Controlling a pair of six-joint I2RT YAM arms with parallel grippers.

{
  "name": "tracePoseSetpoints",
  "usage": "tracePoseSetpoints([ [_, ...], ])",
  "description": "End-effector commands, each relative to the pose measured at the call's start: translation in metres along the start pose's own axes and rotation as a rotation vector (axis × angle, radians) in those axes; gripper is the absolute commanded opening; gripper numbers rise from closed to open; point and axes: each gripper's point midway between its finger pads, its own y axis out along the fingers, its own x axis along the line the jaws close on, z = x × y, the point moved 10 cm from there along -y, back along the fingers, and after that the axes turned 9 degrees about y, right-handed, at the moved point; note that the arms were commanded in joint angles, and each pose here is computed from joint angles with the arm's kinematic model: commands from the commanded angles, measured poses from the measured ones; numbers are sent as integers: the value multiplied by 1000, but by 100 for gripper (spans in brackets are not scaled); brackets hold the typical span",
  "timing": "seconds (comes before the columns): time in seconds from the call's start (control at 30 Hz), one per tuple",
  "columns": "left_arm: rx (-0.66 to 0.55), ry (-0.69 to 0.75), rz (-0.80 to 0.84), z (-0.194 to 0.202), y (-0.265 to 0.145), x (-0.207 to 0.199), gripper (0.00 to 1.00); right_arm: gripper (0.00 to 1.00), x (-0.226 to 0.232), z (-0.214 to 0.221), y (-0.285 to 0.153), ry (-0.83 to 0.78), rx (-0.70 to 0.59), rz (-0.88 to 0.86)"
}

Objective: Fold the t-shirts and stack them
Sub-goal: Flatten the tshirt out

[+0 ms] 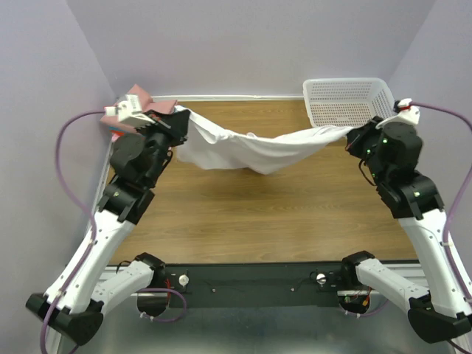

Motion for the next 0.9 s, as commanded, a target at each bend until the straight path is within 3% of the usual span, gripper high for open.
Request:
tracePoseSetpoints([
  [0.0, -187, 23, 17, -61, -39, -17, 0, 0, 22, -51, -40, -23, -110, -166],
  [0.13, -362, 14, 114, -119, -86, -38, 0, 0, 44, -85, -78, -38, -148, -367],
  [0.3, -492, 62, 267, -165, -137, -59, 0, 0, 62, -110, -117, -54, -174, -571],
  [0.47, -548, 80, 297, -185, -155, -66, 0, 0, 67, -121, -133, -56, -195, -638],
  [0.63, -549, 80, 150, -187, -133, -60, 0, 1, 70, -123, -113, -67, -205, -557],
  [0.77, -514, 114, -36, -181, -90, -51, 0, 0, 73, -116, -55, -84, -189, -341],
  [0.87, -431, 187, -207, -163, -25, -44, 0, 0, 77, -104, -5, -129, -143, -211],
])
